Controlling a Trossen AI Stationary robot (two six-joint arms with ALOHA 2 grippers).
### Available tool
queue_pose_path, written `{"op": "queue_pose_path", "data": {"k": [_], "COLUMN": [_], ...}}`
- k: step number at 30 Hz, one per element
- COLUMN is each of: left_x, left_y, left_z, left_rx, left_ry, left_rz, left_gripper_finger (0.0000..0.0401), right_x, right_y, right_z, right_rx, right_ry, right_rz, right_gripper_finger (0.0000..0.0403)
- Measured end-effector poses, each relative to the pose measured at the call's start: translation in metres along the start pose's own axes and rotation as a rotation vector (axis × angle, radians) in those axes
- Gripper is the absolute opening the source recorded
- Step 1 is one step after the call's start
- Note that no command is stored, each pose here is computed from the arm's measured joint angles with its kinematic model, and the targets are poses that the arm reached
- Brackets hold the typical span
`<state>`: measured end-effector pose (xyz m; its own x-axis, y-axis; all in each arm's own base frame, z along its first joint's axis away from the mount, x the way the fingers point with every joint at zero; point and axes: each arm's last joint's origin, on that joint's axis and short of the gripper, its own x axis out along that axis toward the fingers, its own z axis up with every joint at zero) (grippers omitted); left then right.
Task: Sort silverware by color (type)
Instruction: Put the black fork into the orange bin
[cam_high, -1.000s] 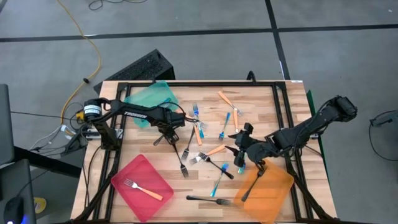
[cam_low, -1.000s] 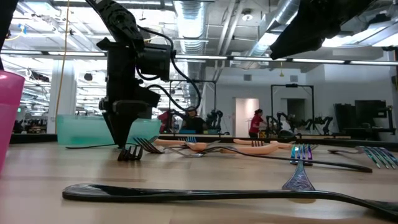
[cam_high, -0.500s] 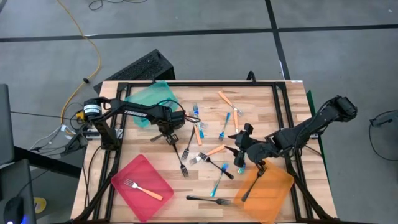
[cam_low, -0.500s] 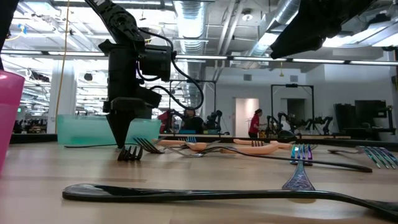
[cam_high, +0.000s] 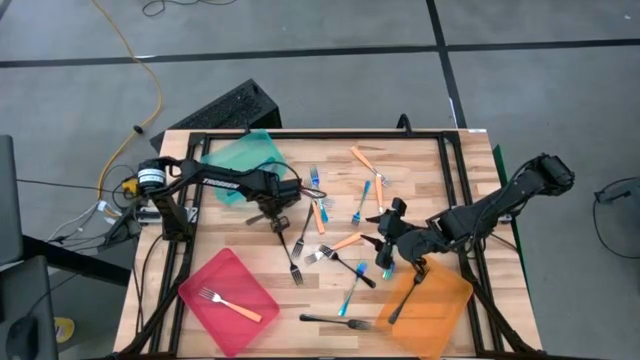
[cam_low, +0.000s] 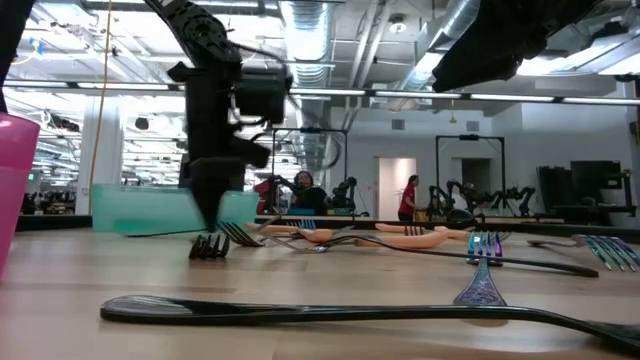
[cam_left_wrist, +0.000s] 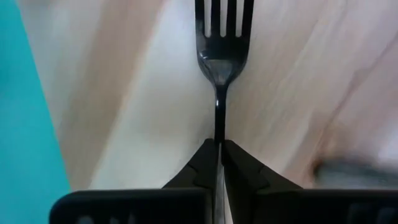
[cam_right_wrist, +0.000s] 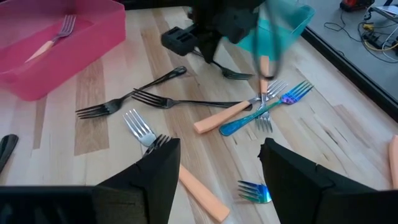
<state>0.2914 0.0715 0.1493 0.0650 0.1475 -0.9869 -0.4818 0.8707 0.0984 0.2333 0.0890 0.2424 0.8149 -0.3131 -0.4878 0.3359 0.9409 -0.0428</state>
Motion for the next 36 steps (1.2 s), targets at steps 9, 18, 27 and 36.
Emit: {"op": "queue_pose_path", "data": {"k": [9, 18, 27, 36], "left_x": [-0.014, -0.037, -0.074, -0.099], "left_y": [-0.002, -0.011, -0.033, -0.064], "left_z": [0.012, 0.032, 0.059, 0.073], "left_rx": [0.031, 0.076, 0.164, 0.231], "left_ry": [-0.044, -0.156, -0.384, -0.645], "left_rz": [-0.017, -0.049, -0.107, -0.258], "left_gripper_finger": [0.0000, 0.0000, 0.0000, 0.0000], "right_x": [-0.010, -0.061, -0.126, -0.170], "right_y": [-0.004, -0.028, -0.086, -0.141], "right_z": [0.008, 0.037, 0.048, 0.029], "right_rx": [0.028, -0.038, -0.080, 0.087], "right_ry": [-0.056, -0.294, -0.467, -0.544], "right_rz": [-0.008, -0.044, -0.147, -0.114], "right_gripper_finger": [0.0242, 0.0242, 0.0242, 0.0242]}}
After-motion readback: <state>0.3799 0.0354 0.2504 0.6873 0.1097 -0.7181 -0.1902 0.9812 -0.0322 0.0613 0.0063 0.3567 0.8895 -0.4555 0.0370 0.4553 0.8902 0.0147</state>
